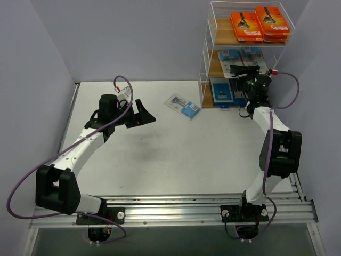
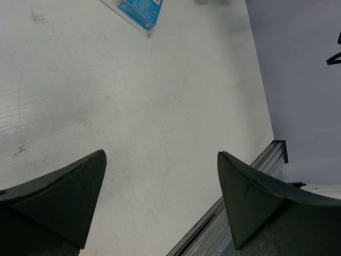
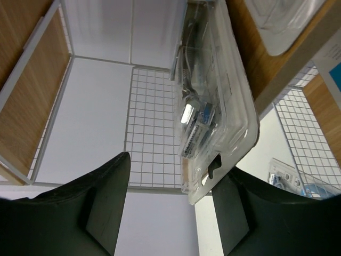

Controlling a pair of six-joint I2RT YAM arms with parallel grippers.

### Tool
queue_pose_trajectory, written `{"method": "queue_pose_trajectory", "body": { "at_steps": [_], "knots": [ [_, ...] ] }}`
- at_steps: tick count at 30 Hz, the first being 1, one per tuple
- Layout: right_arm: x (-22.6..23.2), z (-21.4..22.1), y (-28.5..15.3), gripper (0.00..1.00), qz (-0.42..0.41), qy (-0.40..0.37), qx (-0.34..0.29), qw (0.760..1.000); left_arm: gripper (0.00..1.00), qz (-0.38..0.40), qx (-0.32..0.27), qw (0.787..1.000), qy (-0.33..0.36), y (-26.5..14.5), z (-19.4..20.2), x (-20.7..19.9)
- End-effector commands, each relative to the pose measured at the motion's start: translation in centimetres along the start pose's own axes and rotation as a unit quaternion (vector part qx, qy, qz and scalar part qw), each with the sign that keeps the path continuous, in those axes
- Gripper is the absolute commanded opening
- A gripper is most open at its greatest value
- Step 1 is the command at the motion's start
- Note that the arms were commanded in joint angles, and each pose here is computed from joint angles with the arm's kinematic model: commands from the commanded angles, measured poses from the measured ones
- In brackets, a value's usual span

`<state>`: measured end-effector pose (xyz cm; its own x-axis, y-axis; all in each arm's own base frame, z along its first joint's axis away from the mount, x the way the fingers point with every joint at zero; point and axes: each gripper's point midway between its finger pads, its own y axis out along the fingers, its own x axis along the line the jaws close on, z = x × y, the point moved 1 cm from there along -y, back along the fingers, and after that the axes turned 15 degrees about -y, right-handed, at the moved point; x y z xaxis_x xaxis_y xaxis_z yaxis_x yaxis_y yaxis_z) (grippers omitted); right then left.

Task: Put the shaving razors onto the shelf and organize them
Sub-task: Place the shaving razor onto shelf

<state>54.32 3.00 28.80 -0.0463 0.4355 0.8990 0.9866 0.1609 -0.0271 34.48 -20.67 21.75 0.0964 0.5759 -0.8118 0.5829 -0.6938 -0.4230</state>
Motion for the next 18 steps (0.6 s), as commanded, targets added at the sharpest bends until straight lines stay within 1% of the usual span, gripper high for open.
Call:
{"method": "queue_pose_trajectory", "body": {
  "at_steps": [1, 7, 15, 18],
  "knots": [
    [3.4, -1.7, -0.9, 0.56, -0.019, -0.024, -0.005, 1.0, 0.94, 0.015, 0.001, 1.0, 0.011, -0.2, -0.4, -1.4],
    [3.4, -1.4, -0.9, 0.57, -0.006, -0.037, 0.016, 0.999, 0.94, 0.013, 0.006, 1.0, 0.01, -0.2, -0.3, -1.3],
    [3.2, -0.9, -1.5, 0.57, -0.004, -0.041, 0.025, 0.999, 0.94, 0.016, 0.014, 1.0, 0.005, 0.0, -0.1, -1.3],
    [2.9, -0.7, -1.8, 0.54, -0.001, -0.039, 0.028, 0.999, 0.94, 0.016, 0.013, 1.0, 0.004, 0.0, -0.1, -1.3]
  ]
}}
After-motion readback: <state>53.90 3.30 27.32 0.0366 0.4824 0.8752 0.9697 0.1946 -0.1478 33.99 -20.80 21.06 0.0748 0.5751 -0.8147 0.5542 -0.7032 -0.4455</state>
